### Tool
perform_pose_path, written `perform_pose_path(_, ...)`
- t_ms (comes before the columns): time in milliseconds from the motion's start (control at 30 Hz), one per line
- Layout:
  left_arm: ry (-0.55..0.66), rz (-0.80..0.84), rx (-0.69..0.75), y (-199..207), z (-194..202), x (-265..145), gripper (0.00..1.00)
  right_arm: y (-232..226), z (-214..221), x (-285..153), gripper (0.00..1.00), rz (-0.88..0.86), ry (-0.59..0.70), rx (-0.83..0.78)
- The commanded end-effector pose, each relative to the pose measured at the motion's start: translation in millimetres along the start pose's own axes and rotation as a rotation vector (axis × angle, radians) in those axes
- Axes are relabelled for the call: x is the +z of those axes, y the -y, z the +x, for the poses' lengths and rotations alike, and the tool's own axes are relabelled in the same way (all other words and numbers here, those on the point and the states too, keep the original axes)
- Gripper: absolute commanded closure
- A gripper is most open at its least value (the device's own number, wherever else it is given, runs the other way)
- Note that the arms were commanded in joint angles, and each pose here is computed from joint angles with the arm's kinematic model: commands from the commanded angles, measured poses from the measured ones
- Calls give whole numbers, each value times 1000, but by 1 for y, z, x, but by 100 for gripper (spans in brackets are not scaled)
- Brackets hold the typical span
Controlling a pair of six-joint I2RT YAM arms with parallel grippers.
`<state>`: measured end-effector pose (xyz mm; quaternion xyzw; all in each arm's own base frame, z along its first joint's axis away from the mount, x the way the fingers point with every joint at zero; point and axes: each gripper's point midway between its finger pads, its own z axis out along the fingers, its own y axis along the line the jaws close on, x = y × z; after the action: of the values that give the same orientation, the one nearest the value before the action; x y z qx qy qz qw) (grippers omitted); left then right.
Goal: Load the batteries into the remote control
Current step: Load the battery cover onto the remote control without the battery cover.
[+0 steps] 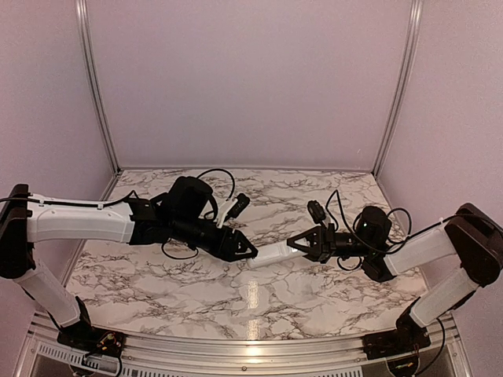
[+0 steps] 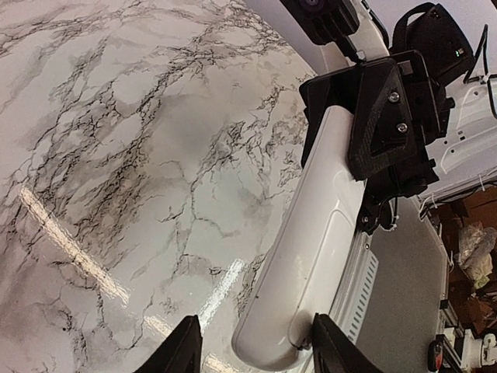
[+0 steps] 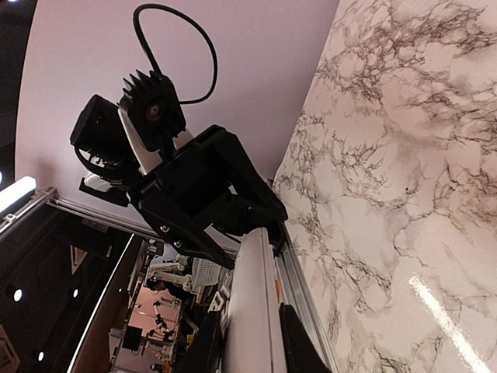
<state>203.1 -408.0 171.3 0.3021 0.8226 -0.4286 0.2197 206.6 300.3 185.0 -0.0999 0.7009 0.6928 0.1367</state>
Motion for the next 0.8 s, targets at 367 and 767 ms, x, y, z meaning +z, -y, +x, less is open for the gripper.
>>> perform_pose_path(367, -78, -157, 71, -30, 17, -4, 50, -31, -8, -4, 100, -105, 18, -74)
perform_pose_path(767, -85, -146, 43, -29, 21, -4, 50, -34, -13, -9, 100, -85, 40, -116)
